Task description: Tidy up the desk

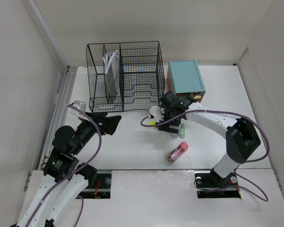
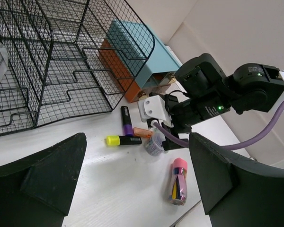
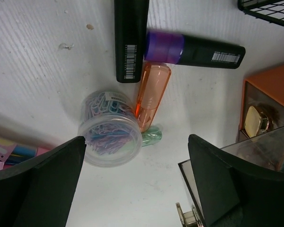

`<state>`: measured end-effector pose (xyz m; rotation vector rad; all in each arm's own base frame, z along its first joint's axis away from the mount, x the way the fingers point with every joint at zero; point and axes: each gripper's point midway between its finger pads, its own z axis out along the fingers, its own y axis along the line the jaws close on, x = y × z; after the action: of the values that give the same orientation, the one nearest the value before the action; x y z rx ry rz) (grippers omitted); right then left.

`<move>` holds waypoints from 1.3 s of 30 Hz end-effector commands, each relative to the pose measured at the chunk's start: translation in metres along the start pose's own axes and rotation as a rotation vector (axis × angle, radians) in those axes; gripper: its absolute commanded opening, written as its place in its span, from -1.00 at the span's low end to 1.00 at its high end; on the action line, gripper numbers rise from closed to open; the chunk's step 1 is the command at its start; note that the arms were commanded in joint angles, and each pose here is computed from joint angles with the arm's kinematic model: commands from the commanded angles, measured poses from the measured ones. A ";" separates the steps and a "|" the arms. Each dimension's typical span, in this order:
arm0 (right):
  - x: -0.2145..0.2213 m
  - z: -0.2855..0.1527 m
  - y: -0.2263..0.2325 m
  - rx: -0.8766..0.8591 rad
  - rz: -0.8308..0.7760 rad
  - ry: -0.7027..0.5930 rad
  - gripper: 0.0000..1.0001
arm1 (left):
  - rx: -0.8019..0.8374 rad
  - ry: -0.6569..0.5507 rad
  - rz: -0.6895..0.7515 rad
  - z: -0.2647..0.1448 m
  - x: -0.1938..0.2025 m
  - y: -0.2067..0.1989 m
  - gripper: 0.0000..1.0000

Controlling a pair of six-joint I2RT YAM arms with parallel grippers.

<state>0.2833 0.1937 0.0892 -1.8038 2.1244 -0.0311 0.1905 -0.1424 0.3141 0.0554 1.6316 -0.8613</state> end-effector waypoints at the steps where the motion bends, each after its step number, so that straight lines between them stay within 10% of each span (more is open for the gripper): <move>1: 0.004 -0.003 0.006 0.001 -0.030 0.053 0.87 | 0.035 -0.058 0.019 -0.007 -0.020 -0.013 0.74; 27: 0.033 0.036 0.039 -0.059 -0.095 0.218 0.79 | 0.032 -0.070 0.029 -0.009 -0.026 -0.014 0.76; 39: 0.020 0.030 0.037 -0.071 -0.088 0.168 -0.42 | 0.027 -0.062 0.028 -0.009 -0.024 -0.013 0.76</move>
<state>0.2492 0.1740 0.0341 -2.0351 2.2199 -0.1874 0.1891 -0.1394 0.3116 0.0497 1.6475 -0.8454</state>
